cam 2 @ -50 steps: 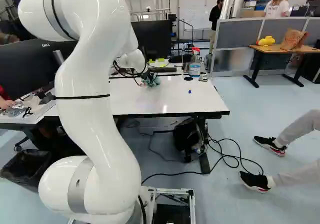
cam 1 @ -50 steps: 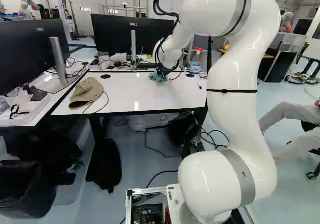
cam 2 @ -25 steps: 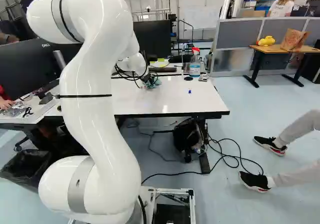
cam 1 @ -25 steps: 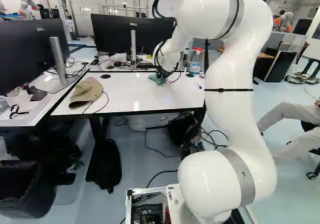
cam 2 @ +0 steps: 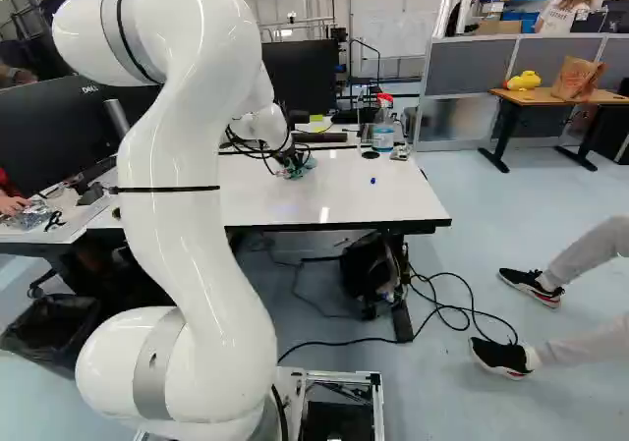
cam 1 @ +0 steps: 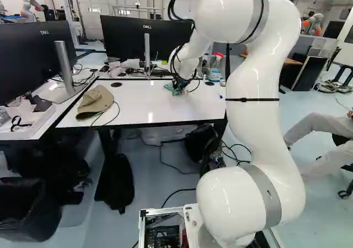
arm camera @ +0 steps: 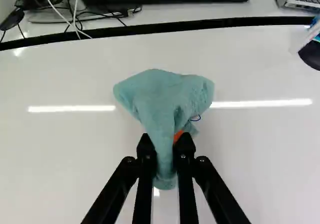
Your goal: Clean the table with the green towel
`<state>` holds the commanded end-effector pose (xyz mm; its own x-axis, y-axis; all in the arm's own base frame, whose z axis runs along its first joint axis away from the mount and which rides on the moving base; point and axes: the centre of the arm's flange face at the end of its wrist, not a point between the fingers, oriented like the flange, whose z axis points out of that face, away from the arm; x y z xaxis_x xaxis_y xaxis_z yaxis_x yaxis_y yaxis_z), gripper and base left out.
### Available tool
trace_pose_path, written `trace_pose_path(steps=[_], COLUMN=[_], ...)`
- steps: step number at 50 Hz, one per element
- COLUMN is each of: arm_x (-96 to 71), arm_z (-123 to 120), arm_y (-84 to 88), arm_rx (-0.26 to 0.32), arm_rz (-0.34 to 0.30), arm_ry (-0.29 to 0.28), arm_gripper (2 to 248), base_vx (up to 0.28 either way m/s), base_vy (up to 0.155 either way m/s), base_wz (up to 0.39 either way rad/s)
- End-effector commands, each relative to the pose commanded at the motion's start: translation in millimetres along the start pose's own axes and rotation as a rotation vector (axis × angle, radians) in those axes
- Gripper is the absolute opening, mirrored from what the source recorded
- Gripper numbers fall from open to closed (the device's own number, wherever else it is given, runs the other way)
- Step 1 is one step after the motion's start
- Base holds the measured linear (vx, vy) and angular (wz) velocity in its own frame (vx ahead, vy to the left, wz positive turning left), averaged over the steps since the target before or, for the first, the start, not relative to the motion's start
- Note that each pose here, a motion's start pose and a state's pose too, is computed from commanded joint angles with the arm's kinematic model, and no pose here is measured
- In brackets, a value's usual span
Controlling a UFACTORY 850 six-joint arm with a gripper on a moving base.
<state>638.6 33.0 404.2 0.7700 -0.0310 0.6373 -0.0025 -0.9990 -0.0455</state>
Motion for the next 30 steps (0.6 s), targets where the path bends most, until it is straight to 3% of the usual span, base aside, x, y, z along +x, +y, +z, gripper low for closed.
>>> trace_pose_path(steps=[11, 30], arm_x=[1.9, 24.0], arm_z=[1.8, 23.3], arm_y=[1.9, 17.7], arm_rx=[-0.002, -0.017], arm_rz=[0.002, 0.022], arm_ry=[0.002, 0.028], arm_gripper=[50, 50], base_vx=[0.0, 0.0], base_vy=[0.0, 0.0], base_wz=[0.0, 0.0])
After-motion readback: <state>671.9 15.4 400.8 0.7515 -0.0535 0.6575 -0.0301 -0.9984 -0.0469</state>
